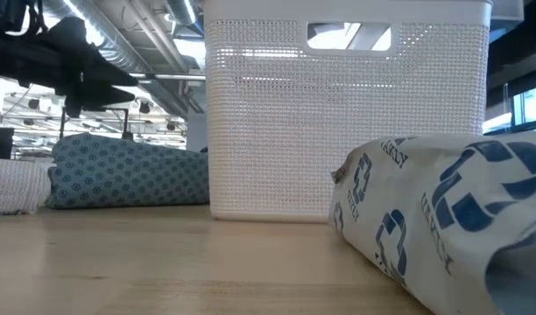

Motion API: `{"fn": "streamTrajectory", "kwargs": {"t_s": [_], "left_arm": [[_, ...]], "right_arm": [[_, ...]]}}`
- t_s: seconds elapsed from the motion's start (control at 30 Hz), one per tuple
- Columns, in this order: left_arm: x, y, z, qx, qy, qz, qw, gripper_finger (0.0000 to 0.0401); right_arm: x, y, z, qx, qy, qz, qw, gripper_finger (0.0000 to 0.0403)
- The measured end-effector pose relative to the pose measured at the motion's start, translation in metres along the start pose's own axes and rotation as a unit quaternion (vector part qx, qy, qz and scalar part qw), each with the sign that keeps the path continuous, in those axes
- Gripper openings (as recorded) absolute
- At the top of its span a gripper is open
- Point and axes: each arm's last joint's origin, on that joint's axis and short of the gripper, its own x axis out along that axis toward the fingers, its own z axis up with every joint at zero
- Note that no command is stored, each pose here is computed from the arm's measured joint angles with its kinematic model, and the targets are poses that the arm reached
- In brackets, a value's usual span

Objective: Pick & place medical supplies in basket/bin
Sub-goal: Put the white bandage into the white bin

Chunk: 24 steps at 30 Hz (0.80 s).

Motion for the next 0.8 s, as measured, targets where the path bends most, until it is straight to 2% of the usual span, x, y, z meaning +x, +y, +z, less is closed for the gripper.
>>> {"fn": "streamTrajectory", "kwargs": {"t_s": [0.13,0.27,0.43,0.57,0.7,0.8], "left_arm": [[0.0,-0.004,0.002,-0.005,0.006,-0.058,0.998,0.0196],[-0.003,-0.009,0.012,0.021,-0.007,-0.092,0.995,0.0196],[-0.004,-0.021,0.037,0.055,-0.033,-0.143,0.988,0.0196],[0.002,-0.036,0.056,0.087,-0.041,-0.181,0.979,0.0196],[0.018,-0.056,0.066,0.161,-0.007,-0.2,0.966,0.0196],[0.034,-0.077,0.069,0.221,0.038,-0.215,0.951,0.0196]], "right_arm": [[-0.007,-0.003,-0.046,0.023,-0.032,0.046,0.998,0.0339],[-0.018,-0.011,-0.073,0.044,-0.073,0.085,0.993,0.0339],[-0.033,-0.027,-0.091,0.063,-0.115,0.101,0.986,0.0339],[-0.04,-0.038,-0.102,0.078,-0.143,0.076,0.984,0.0339],[-0.041,-0.043,-0.109,0.085,-0.152,0.072,0.982,0.0339],[-0.039,-0.044,-0.114,0.091,-0.151,0.072,0.982,0.0339]]}}
